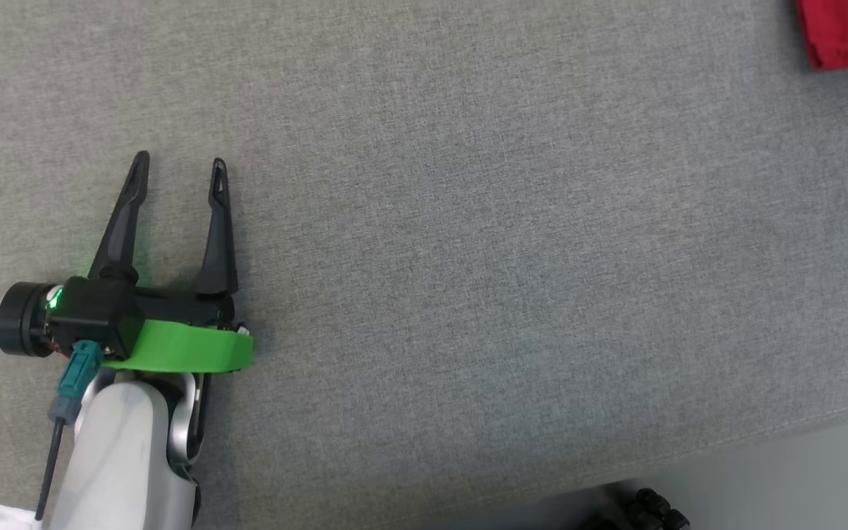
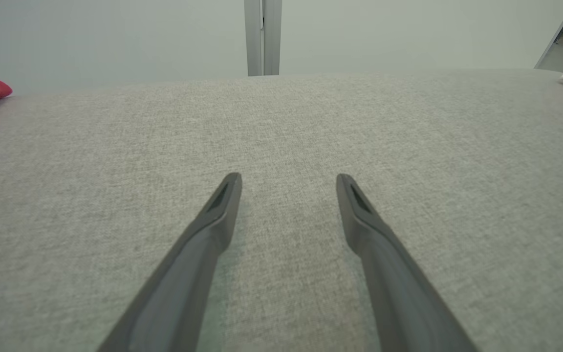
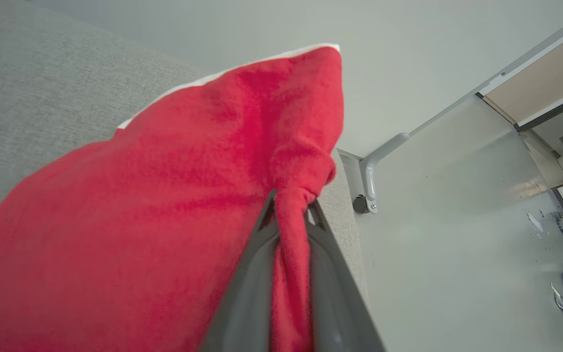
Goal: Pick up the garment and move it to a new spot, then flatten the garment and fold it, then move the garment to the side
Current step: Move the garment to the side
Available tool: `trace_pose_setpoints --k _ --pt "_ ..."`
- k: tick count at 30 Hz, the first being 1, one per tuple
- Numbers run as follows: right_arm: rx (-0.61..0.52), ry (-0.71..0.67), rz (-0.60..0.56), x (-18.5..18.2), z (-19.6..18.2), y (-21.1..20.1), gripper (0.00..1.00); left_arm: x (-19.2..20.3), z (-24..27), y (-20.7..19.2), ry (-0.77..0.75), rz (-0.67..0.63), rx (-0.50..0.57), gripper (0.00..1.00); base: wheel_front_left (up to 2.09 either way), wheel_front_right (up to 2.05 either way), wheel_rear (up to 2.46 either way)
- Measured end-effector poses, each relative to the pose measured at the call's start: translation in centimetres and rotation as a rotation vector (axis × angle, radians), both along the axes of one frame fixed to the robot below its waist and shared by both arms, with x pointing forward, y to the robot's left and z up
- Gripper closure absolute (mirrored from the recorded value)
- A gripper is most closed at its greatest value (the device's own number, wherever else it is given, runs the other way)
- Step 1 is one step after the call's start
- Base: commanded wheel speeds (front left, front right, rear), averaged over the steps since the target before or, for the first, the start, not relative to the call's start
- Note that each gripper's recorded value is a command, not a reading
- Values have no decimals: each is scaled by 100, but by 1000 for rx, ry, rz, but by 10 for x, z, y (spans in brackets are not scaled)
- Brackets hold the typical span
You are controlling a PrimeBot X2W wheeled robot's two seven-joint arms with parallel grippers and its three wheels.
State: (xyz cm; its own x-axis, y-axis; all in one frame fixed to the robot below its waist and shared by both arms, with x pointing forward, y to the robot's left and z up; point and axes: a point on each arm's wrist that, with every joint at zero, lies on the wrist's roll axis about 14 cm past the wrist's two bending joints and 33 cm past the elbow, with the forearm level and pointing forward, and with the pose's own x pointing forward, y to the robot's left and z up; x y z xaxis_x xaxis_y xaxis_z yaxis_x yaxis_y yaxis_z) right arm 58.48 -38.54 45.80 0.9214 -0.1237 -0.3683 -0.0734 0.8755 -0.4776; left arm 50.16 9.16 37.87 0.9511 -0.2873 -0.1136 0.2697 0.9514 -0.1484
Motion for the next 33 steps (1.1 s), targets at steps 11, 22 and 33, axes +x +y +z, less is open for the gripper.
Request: trace_pose_setpoints --k 11,22,33 --pt "-44 21 -77 8 -1 -28 0 0 -7 -1 13 -3 -1 0 0 0 0" --pt "-1 -147 -6 17 38 -5 0 -13 0 9 37 42 -16 0 0 0 0" --pt "187 -337 182 1 81 85 0 -45 29 40 24 140 -6 0 0 0 0"
